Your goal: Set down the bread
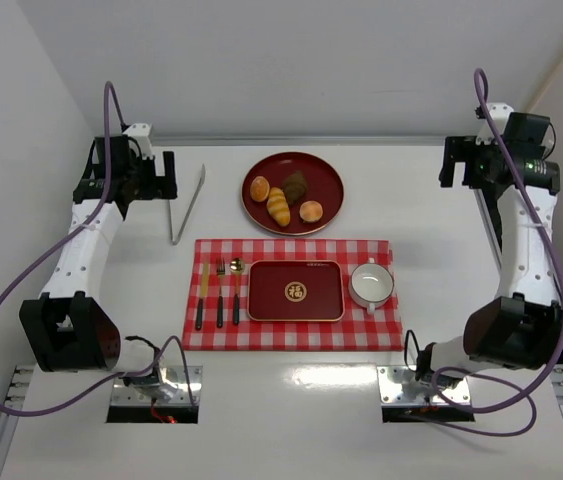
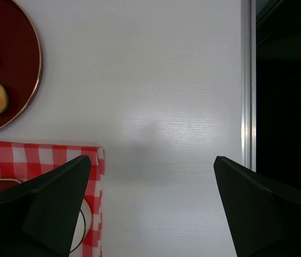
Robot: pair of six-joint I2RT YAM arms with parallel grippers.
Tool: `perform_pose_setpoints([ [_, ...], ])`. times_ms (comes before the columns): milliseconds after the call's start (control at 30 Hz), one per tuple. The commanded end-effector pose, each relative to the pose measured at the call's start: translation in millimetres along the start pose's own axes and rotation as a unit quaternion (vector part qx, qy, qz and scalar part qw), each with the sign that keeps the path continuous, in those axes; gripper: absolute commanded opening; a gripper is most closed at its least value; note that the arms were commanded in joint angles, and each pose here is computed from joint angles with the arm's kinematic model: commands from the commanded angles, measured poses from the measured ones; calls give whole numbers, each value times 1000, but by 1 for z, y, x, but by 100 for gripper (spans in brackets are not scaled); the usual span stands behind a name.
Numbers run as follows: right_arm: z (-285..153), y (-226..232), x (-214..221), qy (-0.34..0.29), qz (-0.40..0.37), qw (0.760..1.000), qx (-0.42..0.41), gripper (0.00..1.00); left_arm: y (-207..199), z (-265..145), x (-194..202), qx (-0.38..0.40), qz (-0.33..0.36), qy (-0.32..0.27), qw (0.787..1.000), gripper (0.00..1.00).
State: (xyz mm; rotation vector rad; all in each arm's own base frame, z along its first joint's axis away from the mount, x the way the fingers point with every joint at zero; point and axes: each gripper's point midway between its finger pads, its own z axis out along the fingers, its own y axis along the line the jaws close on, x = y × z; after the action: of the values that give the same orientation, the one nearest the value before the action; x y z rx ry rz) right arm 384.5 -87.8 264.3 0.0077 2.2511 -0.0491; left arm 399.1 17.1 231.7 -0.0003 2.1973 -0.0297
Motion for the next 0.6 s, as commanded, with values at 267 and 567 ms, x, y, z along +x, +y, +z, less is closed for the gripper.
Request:
perform_pose_setpoints([
  [267,-14,-6,-1,-22,-22,999,21,100,8,24,24,-2,45,43,998,100],
  [567,-5,-12,17,-3,-45,998,40,100,12,86,43,9,55,102,993,100],
])
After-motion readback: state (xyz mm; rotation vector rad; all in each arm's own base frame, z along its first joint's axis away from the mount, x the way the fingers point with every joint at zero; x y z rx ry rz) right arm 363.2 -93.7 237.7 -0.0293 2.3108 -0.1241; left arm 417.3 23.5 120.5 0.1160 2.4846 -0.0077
